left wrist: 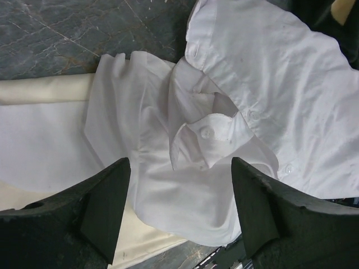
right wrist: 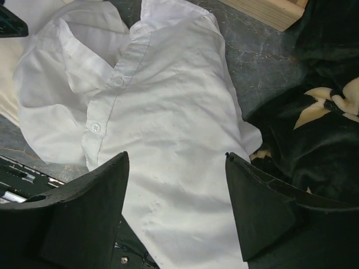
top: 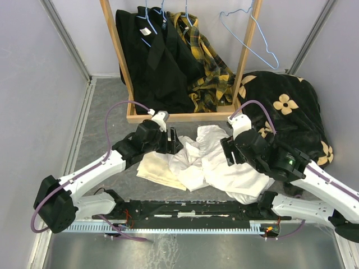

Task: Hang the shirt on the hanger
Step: Adjust the shirt at the center of the board.

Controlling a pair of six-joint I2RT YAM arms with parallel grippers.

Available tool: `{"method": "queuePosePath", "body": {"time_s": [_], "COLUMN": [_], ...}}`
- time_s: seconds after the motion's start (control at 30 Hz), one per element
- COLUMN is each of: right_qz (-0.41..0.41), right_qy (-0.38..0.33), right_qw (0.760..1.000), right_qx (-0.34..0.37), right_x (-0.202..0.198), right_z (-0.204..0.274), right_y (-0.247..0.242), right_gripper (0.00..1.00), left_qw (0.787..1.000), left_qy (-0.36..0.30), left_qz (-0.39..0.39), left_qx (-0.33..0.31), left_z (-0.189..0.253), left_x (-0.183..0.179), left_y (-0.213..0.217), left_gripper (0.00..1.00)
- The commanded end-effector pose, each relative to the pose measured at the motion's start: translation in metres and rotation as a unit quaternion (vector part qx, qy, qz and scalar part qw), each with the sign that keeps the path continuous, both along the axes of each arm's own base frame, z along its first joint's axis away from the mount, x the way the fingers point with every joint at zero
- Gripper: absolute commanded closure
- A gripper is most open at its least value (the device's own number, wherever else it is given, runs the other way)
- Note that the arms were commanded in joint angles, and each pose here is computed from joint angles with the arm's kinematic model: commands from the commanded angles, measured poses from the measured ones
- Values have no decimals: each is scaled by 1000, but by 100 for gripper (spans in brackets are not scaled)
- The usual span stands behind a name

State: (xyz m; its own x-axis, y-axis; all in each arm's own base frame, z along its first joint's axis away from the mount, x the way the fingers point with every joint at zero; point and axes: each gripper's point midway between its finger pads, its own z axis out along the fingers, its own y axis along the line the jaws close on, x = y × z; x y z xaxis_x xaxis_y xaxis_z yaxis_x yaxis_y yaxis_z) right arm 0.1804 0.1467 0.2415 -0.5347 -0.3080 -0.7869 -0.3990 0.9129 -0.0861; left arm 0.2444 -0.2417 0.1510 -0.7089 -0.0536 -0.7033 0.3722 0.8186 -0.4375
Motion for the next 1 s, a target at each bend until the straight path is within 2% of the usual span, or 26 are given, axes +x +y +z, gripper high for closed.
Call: {"method": "queuePosePath", "body": {"time_s": [0.0, 0.2, 0.33, 0.6, 0.63, 0.67, 0.73, 0.83, 0.97], "right_qz": [13, 18, 17, 22, 22, 22, 22, 18, 8], "right_qy": [-15, 5, 7, 12, 12, 12, 12, 12, 6], "right_qw": [999, 1000, 1000, 1000, 1000, 1000, 999, 999, 1000], "right_qx": [42, 16, 20, 17, 17, 17, 20, 24, 28], "right_x": [3, 2, 2, 2, 2, 2, 1, -1, -1], "right_z": [11, -4, -8, -9, -9, -9, -8, -9, -10], "right_y": [15, 17, 19, 20, 20, 20, 20, 17, 12], "right_gripper": [23, 23, 23, 23, 23, 23, 23, 23, 23], "left_qw": [1000, 1000, 1000, 999, 999, 998, 996, 991, 990], "left_qy": [-18, -8, -1, -4, -7, -5, -3, -17, -63], "left_qz": [7, 4, -19, -19, -19, -21, -4, 27, 36], "left_qx": [-16, -2, -14, 38, 44, 53, 86, 128, 124], "left_z": [11, -3, -11, -36, -36, -39, -45, -36, 5], "left_x": [10, 8, 7, 22, 25, 27, 36, 50, 58], "left_y": [-11, -11, -26, -31, -31, -32, -25, -12, -7], "left_gripper": [24, 34, 36, 49, 53, 62, 94, 97, 97]}}
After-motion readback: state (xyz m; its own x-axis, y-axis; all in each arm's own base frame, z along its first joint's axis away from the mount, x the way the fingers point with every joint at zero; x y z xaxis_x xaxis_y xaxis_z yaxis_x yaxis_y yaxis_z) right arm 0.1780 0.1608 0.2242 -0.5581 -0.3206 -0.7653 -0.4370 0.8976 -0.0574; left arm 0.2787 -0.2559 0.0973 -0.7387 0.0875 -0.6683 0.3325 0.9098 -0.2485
